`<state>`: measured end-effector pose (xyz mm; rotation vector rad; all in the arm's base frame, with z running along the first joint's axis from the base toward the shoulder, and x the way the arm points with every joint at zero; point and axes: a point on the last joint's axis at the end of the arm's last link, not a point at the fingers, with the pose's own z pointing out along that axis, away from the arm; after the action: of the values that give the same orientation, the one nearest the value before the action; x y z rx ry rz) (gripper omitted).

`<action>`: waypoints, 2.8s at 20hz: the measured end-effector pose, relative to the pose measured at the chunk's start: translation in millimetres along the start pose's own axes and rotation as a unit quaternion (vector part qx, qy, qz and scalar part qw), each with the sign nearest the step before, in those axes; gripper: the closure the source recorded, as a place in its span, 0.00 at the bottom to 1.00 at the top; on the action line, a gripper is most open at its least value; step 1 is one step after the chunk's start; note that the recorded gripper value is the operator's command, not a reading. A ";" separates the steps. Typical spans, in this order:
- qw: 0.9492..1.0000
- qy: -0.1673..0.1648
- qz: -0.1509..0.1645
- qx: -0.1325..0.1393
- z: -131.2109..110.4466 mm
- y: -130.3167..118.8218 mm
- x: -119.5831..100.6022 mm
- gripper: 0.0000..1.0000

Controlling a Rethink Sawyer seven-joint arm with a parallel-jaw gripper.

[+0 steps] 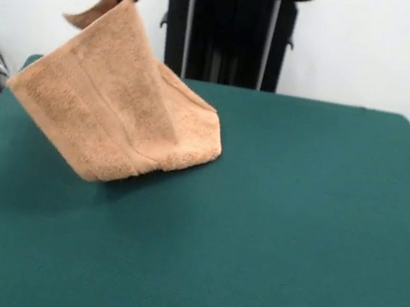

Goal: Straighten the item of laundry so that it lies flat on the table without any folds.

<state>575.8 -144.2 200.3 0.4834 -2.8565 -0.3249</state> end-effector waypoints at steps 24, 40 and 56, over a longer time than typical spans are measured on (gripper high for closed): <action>0.999 0.033 0.032 0.017 -120.4 35.0 4.3 1.00; 0.999 0.007 0.038 0.027 -140.8 20.1 -8.7 1.00; 0.999 0.015 0.032 0.003 -105.8 -8.5 -24.0 1.00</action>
<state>627.5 -162.6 294.3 0.3920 -2.8381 -0.2966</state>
